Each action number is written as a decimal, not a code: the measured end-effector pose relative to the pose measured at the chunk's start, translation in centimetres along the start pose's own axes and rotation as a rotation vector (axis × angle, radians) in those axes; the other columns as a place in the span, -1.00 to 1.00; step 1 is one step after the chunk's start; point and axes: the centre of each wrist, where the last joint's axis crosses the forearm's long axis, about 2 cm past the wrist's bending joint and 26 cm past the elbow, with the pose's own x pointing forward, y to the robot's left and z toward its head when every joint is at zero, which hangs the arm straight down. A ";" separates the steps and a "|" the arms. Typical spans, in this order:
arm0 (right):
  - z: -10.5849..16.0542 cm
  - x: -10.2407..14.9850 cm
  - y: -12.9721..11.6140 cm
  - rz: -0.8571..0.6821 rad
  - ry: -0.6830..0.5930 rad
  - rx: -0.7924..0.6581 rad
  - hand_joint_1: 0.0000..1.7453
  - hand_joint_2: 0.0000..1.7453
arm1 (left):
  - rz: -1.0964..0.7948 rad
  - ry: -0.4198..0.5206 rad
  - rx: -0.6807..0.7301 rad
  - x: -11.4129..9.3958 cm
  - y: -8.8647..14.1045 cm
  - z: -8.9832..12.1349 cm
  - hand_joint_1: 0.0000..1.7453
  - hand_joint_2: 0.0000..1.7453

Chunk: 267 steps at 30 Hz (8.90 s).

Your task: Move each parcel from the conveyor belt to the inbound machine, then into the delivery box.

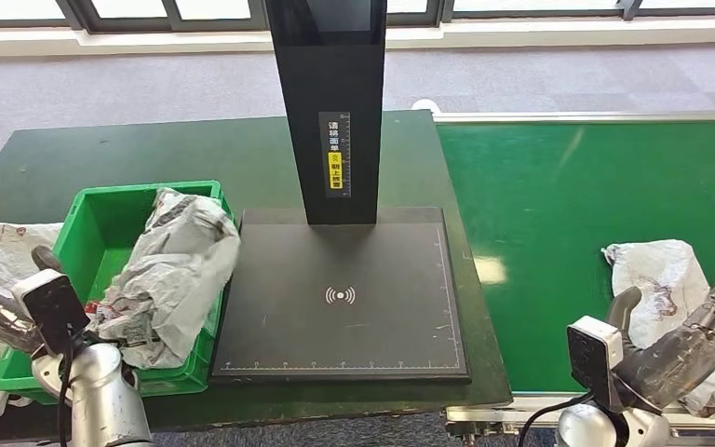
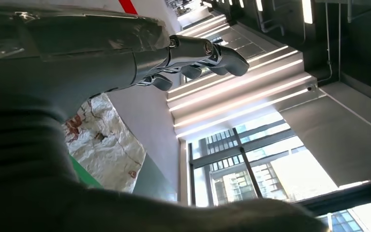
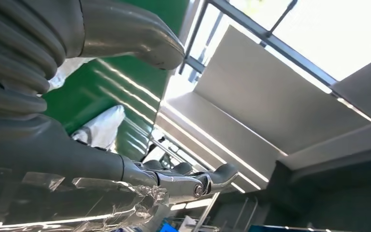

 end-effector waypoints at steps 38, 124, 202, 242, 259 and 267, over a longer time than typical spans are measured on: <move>0.3 -9.6 -1.0 0.728 0.477 0.238 -1.00 1.00 | 1.032 0.270 -0.443 8.2 -3.9 8.0 -1.00 1.00; 4.5 -12.7 3.2 0.708 0.723 0.553 1.00 1.00 | 0.992 0.302 -0.438 8.9 -2.6 9.7 -1.00 1.00; 6.1 10.5 13.2 -0.278 -0.442 0.996 1.00 1.00 | 1.015 0.313 -0.533 7.1 -2.6 10.5 -1.00 1.00; 3.0 10.4 11.5 -0.459 -0.289 0.659 -1.00 -1.00 | 0.958 0.316 -0.507 6.8 -2.5 10.5 -1.00 1.00; -3.1 9.5 4.4 -0.350 -0.255 -0.017 -1.00 -1.00 | 0.329 -0.192 -1.076 9.1 -5.7 17.4 -1.00 1.00; -4.4 8.9 2.1 -0.318 -0.257 -0.118 -1.00 -1.00 | 0.194 -0.294 -1.348 9.6 -6.5 21.9 -1.00 1.00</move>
